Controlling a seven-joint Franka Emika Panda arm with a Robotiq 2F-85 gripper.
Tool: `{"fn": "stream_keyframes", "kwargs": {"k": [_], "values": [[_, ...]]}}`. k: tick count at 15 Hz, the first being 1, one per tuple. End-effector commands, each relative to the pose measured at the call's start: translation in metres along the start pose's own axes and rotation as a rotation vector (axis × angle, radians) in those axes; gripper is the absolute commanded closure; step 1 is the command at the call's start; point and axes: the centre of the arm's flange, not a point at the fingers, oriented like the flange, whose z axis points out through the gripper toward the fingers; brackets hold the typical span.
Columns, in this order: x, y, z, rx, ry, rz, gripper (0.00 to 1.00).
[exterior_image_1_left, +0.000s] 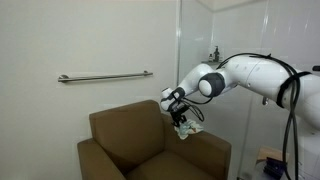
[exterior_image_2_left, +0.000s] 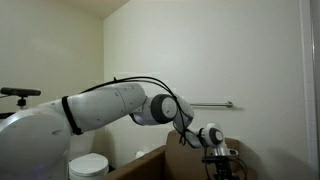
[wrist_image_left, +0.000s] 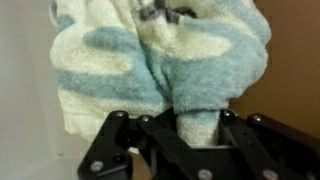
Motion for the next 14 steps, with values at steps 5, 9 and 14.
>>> {"fn": "stream_keyframes", "kwargs": {"k": [5,9,14], "values": [[0.077,0.046,-0.091,-0.163,0.204,0.115,0.90],[0.094,0.094,-0.124,-0.236,0.296,0.205,0.90],[0.112,0.073,-0.096,-0.095,0.286,0.177,0.94]]}}
